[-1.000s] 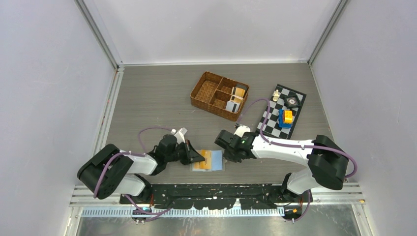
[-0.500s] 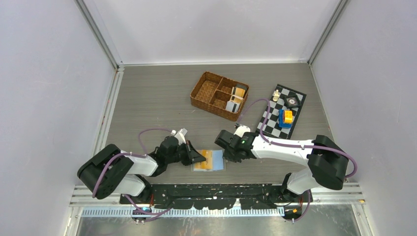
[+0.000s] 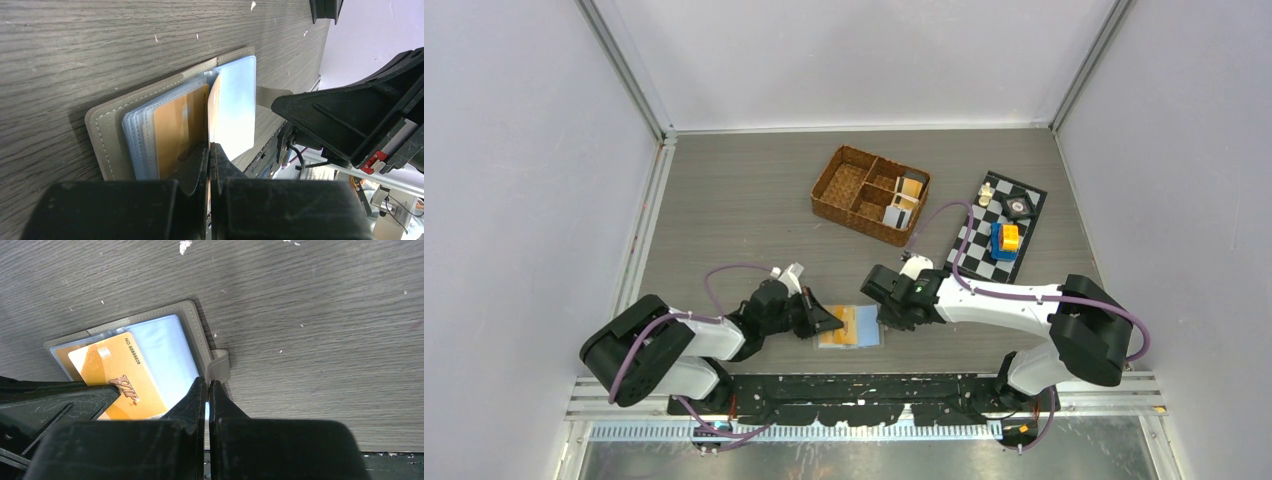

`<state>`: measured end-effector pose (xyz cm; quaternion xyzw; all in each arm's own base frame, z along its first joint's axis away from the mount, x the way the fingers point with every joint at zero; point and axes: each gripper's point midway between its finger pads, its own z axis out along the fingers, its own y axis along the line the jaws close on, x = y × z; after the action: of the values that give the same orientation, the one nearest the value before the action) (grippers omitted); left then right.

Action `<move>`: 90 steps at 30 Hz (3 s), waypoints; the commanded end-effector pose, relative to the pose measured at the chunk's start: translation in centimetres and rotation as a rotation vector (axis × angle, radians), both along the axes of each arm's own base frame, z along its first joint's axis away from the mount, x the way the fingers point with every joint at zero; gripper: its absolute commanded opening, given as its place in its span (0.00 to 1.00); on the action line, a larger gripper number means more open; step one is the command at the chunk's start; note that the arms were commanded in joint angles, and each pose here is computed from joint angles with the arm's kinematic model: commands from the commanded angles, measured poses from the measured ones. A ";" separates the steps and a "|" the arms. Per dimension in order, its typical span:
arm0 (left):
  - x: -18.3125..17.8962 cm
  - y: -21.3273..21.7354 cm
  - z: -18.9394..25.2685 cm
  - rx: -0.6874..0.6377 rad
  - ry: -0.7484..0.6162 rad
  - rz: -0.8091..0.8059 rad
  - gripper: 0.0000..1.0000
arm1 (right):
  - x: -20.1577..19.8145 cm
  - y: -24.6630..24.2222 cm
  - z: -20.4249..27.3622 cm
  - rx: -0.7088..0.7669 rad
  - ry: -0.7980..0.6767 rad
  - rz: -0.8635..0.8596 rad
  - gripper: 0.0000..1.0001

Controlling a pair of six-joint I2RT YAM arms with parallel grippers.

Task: Put the credit cards into the card holder
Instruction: Insert the credit card into the card holder.

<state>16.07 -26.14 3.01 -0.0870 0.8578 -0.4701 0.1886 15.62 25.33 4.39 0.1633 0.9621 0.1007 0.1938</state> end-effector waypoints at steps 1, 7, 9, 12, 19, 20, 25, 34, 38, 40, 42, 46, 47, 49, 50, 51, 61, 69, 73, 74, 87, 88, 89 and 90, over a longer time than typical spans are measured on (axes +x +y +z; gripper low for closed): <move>-0.1 1.0 -1.1 0.047 0.015 0.045 0.00 | 0.3 0.3 1.2 0.036 -0.040 -0.021 0.00; -0.3 0.8 -1.3 0.051 0.024 0.044 0.00 | 0.3 0.4 1.0 0.033 -0.037 -0.020 0.00; -0.4 0.8 -1.3 0.053 0.024 0.042 0.00 | 0.3 0.4 1.0 0.033 -0.038 -0.018 0.00; -0.4 0.5 -1.3 0.054 0.023 0.035 0.00 | 0.3 0.4 1.1 0.035 -0.038 -0.019 0.00; -0.4 0.2 -1.3 0.056 0.020 0.028 0.00 | 0.3 0.5 1.1 0.035 -0.039 -0.016 0.00; -0.4 0.1 -1.2 0.056 0.018 0.025 0.00 | 0.3 0.5 1.1 0.035 -0.039 -0.015 0.00; -0.5 -0.3 -1.4 0.062 0.018 0.011 0.00 | 0.3 0.5 1.1 0.036 -0.039 -0.013 0.00; -0.2 -0.6 -1.6 0.062 0.012 0.014 0.00 | 0.3 0.5 1.2 0.038 -0.041 -0.014 0.00; -0.4 -0.7 -1.8 0.069 0.014 0.019 0.00 | 0.3 0.5 1.3 0.037 -0.043 -0.012 0.00; -0.4 -0.6 -2.0 0.075 0.017 0.023 0.00 | 0.3 0.5 1.3 0.038 -0.043 -0.012 0.00; -0.4 -0.6 -2.1 0.078 0.017 0.027 0.00 | 0.2 0.5 1.3 0.036 -0.043 -0.012 0.00; -0.3 -0.7 -2.0 0.080 0.010 0.040 0.00 | 0.2 0.4 1.2 0.037 -0.043 -0.011 0.00; -0.2 -0.7 -2.0 0.082 0.008 0.042 0.00 | 0.2 0.4 1.2 0.037 -0.043 -0.012 0.00; -0.3 -0.8 -2.0 0.083 0.005 0.040 0.01 | 0.1 0.3 1.2 0.037 -0.044 -0.014 0.00; -0.3 -0.9 -2.1 0.086 0.008 0.040 0.01 | 0.1 0.2 1.2 0.036 -0.044 -0.014 0.00; -0.3 -0.9 -2.1 0.087 0.008 0.040 0.01 | 0.1 0.2 1.2 0.036 -0.046 -0.015 0.00; -0.3 -1.4 -2.5 0.095 0.013 0.049 0.02 | 0.0 0.2 1.0 0.046 -0.042 -0.013 0.00; -0.3 -1.8 -2.6 0.111 0.003 0.036 0.07 | -0.1 0.0 0.8 0.042 -0.044 -0.017 0.00; -0.3 -1.5 -2.5 0.150 -0.004 0.027 0.12 | 0.0 -0.5 0.8 0.028 -0.053 -0.026 0.00; -0.3 -1.4 -2.5 0.164 -0.005 0.026 0.14 | 0.0 -0.7 0.8 0.021 -0.056 -0.028 0.00; 0.0 -0.7 -0.4 0.242 -0.063 -0.008 0.36 | 0.3 -2.2 1.2 -0.035 -0.082 -0.042 0.00; 0.0 -0.6 -0.3 0.246 -0.067 -0.011 0.38 | 0.3 -2.2 1.2 -0.035 -0.082 -0.042 0.00; 0.0 -0.6 -0.1 0.251 -0.069 -0.014 0.40 | 0.2 -2.2 1.2 -0.036 -0.082 -0.040 0.00; 0.1 -0.6 0.2 0.253 -0.076 -0.016 0.41 | 0.3 -2.2 1.2 -0.035 -0.082 -0.041 0.00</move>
<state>16.05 -27.68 3.34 -0.0562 0.8897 -0.3981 0.2163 15.21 23.74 4.68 0.1654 0.9596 0.0872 0.2101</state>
